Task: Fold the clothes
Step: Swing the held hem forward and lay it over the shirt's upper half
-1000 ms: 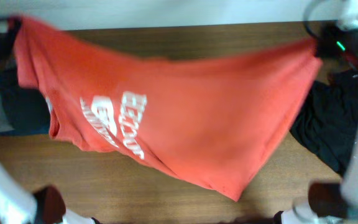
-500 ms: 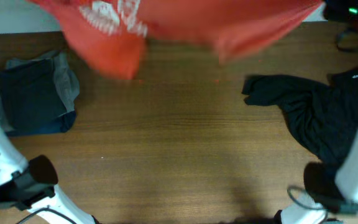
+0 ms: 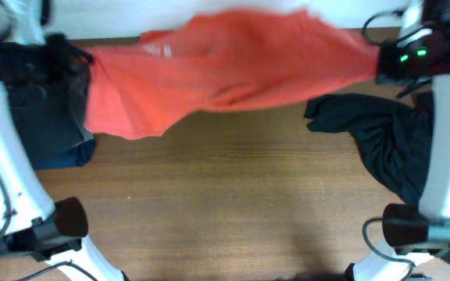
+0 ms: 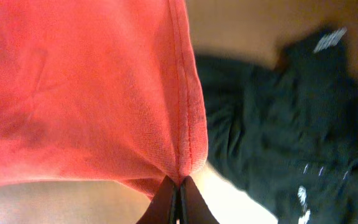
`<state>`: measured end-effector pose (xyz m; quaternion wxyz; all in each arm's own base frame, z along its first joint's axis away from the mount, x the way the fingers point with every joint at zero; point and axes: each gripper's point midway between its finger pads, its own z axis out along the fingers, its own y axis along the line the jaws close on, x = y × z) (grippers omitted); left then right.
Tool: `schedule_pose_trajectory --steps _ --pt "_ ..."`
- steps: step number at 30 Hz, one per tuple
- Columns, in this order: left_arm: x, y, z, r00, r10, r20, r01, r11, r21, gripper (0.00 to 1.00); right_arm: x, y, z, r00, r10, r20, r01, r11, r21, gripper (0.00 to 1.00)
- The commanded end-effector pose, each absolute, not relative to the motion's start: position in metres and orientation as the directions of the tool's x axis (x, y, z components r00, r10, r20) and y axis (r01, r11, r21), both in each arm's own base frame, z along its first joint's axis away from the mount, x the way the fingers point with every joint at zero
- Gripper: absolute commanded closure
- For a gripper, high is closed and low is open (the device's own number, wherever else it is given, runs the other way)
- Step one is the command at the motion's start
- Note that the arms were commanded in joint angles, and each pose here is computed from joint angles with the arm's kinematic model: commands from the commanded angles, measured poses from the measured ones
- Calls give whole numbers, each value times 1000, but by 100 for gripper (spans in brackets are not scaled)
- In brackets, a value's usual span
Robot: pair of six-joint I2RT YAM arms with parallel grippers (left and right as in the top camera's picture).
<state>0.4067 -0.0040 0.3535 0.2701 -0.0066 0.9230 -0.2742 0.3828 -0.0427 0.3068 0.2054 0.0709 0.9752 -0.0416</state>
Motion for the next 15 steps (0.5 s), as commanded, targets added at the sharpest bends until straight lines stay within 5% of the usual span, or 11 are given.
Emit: schedule_pose_trajectory --steps 1,6,15 --pt "398 18 298 -922 -37 -386 88 950 -301 100 362 -43 268 -955 141 -260 161 985 -60 96" --pt "367 39 231 -986 -113 -126 -76 961 -266 100 323 -44 221 -987 155 -32 158 984 -84 96" --pt "315 50 198 -974 -226 19 -221 929 -298 100 266 -50 203 -978 201 51 197 977 -78 96"
